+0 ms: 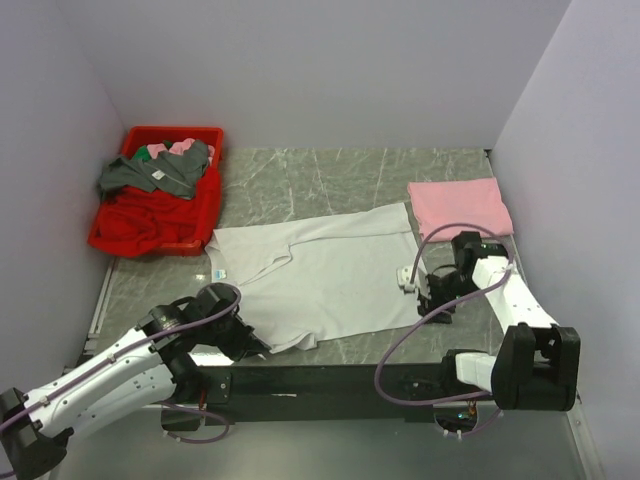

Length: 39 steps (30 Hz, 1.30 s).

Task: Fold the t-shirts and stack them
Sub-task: Fold the tshirt

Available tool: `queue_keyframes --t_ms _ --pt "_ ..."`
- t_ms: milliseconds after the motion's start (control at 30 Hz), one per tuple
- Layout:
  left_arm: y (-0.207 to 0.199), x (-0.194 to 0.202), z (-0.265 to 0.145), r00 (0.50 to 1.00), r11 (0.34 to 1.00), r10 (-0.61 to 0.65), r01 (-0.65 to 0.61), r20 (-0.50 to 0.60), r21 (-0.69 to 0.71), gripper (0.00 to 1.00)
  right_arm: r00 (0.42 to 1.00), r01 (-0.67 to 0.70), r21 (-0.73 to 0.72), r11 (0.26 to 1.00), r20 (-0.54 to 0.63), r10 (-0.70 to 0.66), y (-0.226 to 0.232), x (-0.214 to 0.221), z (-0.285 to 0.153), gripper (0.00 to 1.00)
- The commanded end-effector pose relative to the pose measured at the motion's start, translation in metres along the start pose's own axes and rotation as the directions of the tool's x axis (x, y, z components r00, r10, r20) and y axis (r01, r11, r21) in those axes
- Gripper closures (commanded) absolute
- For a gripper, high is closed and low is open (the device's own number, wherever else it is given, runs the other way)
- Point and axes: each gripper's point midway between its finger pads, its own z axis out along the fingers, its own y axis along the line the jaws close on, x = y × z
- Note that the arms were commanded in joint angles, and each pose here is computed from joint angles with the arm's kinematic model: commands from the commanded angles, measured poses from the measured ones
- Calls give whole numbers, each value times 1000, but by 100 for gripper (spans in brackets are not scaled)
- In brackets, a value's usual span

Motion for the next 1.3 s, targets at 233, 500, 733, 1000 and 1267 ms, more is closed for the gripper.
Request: queue_keyframes --t_ms 233,500,733,1000,1267 --pt "-9 -24 -11 991 1000 28 -27 132 -6 100 952 195 -51 979 -231 -202 1 69 -5 51" --pt "-16 -26 -7 990 998 63 -66 125 20 100 946 179 -19 984 -270 -177 8 84 -5 56" --pt "-17 -30 -8 991 997 59 -65 122 40 100 956 130 -22 991 -263 -131 6 92 6 57" --pt "-28 -34 -23 985 995 61 -72 159 64 100 960 98 -33 995 -259 -103 4 102 18 66" --pt "-39 -46 -54 958 994 82 -99 273 46 100 972 81 39 996 -223 -70 -3 81 3 90"
